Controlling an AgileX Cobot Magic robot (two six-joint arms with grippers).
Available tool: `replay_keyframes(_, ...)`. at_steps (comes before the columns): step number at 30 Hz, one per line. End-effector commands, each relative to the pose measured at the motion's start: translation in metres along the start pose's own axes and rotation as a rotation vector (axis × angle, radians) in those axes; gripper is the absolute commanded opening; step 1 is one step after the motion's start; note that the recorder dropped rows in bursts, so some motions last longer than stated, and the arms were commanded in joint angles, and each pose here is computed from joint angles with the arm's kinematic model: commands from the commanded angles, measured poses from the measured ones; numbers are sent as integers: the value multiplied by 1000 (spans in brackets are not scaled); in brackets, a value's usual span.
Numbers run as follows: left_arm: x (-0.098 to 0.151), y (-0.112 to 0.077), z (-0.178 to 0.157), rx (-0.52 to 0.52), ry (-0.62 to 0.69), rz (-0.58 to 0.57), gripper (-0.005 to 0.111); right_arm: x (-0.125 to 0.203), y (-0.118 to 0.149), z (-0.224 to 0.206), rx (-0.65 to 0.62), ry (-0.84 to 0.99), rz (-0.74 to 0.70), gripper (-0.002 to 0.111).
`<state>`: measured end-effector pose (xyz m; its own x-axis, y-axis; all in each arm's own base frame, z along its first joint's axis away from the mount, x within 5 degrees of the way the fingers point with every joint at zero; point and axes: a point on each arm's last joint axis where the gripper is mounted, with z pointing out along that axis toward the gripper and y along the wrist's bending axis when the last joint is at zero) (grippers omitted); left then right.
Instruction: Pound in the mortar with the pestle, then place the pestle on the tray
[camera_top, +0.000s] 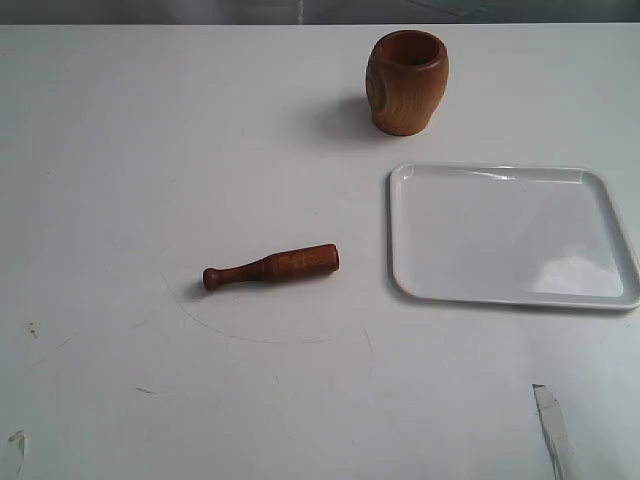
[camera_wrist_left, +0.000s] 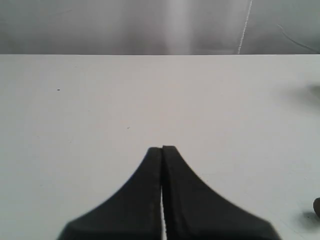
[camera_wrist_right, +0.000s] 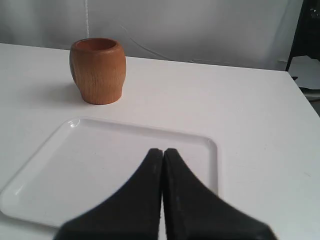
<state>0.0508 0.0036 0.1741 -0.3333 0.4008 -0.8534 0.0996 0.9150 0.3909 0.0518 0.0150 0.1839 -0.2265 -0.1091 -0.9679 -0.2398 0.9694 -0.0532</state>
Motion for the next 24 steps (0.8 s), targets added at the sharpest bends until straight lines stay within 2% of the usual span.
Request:
replay_keyframes(1,0,-1,0,8,-7,-12,0,1,0,0,1,1,-9,0)
replay_keyframes(3,0,-1,0,8,-7,-12,0,1,0,0,1,1,-9,0)
replay_keyframes(5,0,-1,0,8,-7,-12,0,-3,-3,0,29,-43,-76,0)
replay_keyframes(7,0,-1,0,8,-7,-12,0,-14,-5,-1,63,-158,-73,0)
replay_keyframes(9,0,-1,0,8,-7,-12,0,-26,-8,-4,77,-308,78,0)
replay_keyframes(12,0,-1,0,8,-7,-12,0,-42,-19,-13,120,-529,398,0)
replay_keyframes(16,0,-1,0,8,-7,-12,0,-52,-39,-28,230,-788,667,0)
replay_keyframes(18,0,-1,0,8,-7,-12,0,-53,-45,-33,187,-898,916,0)
replay_keyframes(20,0,-1,0,8,-7,-12,0,-53,-44,-32,74,-920,1145,0)
replay_keyframes(24,0,-1,0,8,-7,-12,0,-53,-41,-30,-29,-897,1276,0)
